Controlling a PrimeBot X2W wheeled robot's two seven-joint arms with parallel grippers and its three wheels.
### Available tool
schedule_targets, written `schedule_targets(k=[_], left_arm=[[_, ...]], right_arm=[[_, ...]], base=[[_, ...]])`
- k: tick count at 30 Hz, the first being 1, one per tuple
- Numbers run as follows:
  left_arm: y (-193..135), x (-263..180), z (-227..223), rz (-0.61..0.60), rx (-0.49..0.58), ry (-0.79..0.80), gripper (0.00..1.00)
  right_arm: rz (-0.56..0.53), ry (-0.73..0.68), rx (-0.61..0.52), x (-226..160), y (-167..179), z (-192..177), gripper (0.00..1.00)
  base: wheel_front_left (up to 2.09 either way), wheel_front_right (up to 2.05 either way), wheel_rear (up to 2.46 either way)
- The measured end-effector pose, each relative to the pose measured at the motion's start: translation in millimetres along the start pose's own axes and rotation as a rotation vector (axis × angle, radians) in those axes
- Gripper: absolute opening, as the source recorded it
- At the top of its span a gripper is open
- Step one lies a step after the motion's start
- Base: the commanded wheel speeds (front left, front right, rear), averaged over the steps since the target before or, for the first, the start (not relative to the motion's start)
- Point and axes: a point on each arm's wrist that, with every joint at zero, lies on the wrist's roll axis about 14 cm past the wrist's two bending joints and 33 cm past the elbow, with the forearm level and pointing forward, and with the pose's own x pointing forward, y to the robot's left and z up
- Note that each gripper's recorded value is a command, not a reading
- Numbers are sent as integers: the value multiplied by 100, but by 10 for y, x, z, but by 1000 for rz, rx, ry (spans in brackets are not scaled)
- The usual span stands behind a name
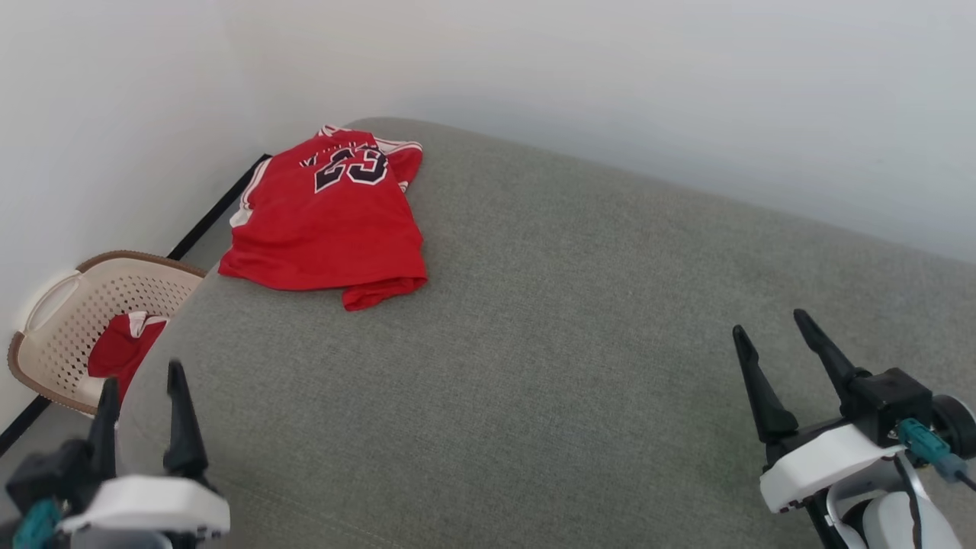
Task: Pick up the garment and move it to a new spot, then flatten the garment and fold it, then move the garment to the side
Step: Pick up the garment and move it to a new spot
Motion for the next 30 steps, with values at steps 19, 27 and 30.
schedule_targets(k=[19,27,30], left_arm=[[-728,1409,23,-146,57,47,100],[-1004,2022,-256,-176,91,128,100],[-1144,2245,-460,-184,106,183,100]], right_arm=[[-71,32,-39,180,-585,-190,100],[-108,55,-41,259,-864,-384,100],[-121,62,-49,299,-999,-478,100]], base=[[0,0,0],[0,0,0],[0,0,0]])
